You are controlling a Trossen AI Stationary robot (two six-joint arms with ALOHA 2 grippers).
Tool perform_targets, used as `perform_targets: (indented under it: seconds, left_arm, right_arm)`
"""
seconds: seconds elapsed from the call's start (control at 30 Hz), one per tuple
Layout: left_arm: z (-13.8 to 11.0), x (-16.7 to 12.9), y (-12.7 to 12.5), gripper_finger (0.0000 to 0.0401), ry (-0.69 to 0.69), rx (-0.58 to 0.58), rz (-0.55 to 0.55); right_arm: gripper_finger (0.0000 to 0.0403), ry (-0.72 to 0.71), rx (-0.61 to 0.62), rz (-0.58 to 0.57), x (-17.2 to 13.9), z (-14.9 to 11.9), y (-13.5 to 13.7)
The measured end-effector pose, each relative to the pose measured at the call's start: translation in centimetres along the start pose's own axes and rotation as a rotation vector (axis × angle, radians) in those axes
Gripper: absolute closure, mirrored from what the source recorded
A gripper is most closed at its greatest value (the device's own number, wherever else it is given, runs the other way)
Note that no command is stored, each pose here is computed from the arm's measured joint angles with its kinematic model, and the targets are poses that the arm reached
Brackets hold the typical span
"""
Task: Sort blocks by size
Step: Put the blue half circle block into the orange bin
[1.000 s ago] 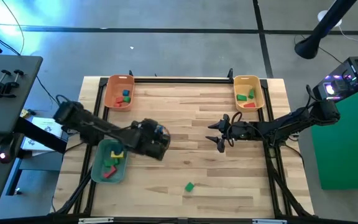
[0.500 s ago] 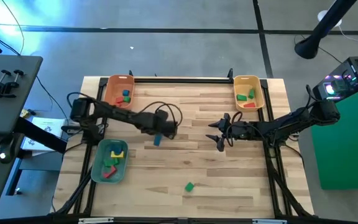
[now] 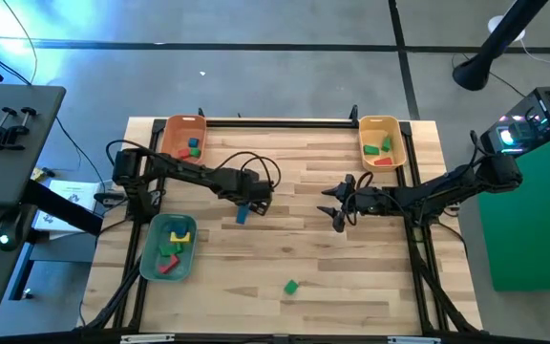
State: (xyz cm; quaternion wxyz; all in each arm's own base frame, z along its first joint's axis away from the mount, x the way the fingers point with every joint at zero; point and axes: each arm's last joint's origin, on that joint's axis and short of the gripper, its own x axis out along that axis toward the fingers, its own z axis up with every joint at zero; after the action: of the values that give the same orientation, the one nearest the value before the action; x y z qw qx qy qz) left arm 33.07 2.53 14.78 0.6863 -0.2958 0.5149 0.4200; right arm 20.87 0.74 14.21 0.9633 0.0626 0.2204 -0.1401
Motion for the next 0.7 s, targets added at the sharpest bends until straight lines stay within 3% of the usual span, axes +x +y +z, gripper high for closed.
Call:
perform_targets:
  seconds: [0.43,0.7]
  left_arm:
    - [0.4,1.6,0.3,0.0214,0.035,0.033,0.043]
    - [0.5,1.5,0.4,0.0296,0.029,0.083,0.048]
  right_arm:
    - [0.0151,0.009,0.029,-0.021,0.0,-0.1,-0.1]
    - [0.0151,0.026,0.035,-0.025,0.0,-0.3,-0.1]
